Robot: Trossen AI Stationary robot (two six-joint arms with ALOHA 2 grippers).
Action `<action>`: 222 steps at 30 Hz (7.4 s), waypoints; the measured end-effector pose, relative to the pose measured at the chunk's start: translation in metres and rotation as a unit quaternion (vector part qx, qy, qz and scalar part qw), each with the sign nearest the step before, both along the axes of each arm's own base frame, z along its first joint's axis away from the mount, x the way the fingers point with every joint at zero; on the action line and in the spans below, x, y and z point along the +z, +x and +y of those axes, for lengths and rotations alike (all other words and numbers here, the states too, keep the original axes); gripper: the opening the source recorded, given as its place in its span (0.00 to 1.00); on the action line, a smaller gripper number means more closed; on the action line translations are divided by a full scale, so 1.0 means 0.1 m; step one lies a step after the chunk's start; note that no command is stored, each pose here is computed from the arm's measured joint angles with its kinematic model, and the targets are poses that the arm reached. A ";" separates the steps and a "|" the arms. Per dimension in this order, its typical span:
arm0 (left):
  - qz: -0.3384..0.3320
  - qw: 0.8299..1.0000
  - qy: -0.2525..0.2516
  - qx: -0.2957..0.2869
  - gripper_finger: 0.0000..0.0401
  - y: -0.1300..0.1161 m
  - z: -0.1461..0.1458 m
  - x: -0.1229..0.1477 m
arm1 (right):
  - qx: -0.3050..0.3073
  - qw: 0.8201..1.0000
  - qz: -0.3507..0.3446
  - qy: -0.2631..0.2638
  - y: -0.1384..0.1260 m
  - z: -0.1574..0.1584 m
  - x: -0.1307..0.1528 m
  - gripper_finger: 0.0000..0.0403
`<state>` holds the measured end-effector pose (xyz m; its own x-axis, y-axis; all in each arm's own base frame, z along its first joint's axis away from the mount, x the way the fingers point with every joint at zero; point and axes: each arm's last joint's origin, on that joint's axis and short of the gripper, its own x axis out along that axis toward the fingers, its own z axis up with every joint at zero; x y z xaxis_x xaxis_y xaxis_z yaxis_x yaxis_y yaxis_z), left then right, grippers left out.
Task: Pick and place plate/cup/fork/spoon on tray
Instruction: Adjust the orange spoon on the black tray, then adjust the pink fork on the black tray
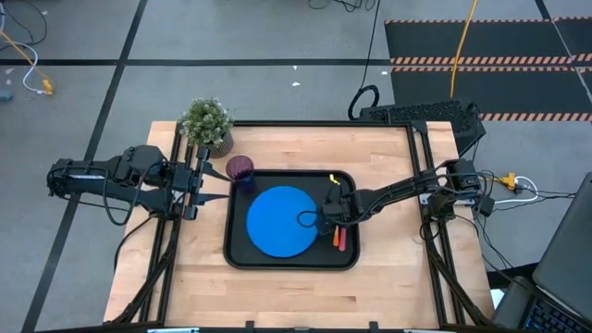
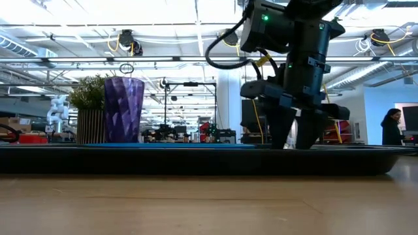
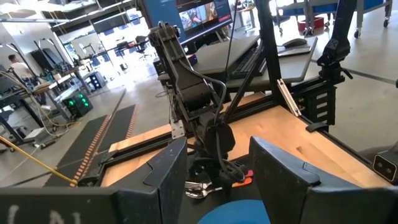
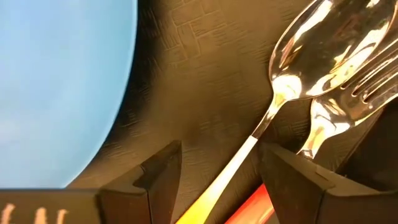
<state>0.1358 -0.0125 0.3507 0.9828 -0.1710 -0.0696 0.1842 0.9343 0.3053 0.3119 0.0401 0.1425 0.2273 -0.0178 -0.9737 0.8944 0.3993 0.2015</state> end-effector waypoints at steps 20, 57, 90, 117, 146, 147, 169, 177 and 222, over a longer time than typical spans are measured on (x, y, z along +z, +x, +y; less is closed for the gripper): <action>0.000 1.000 0.000 0.000 0.44 0.00 0.00 0.00 | 0.027 0.998 -0.057 0.002 0.10 0.01 0.04 0.50; 0.000 1.000 0.000 0.000 0.44 0.00 0.00 0.00 | 0.035 0.997 -0.072 -0.002 0.13 -0.01 0.06 0.50; 0.001 1.000 0.000 0.000 0.44 0.00 0.00 0.00 | 0.045 0.996 -0.076 -0.018 0.15 -0.19 0.06 0.50; 0.001 1.000 0.000 0.000 0.44 0.00 0.00 0.00 | 0.047 0.995 -0.093 -0.004 0.18 -0.18 0.07 0.50; 0.002 1.000 0.000 0.000 0.44 0.00 0.00 0.00 | 0.019 0.988 -0.099 -0.117 -0.10 -0.40 0.60 0.50; 0.002 1.000 0.001 0.000 0.44 0.00 0.00 0.00 | 0.016 0.989 -0.096 -0.114 -0.11 -0.41 0.58 0.50; 0.001 1.000 0.000 0.000 0.44 0.00 0.00 0.00 | 0.031 0.998 -0.041 -0.026 -0.10 -0.10 0.35 0.50; 0.000 1.000 0.000 0.000 0.44 0.00 0.00 0.00 | 0.023 0.996 0.011 -0.085 -0.20 -0.21 0.33 0.50; -0.001 1.000 0.009 -0.001 0.44 0.00 0.00 0.00 | 0.019 0.995 -0.028 -0.090 -0.25 -0.44 0.11 0.50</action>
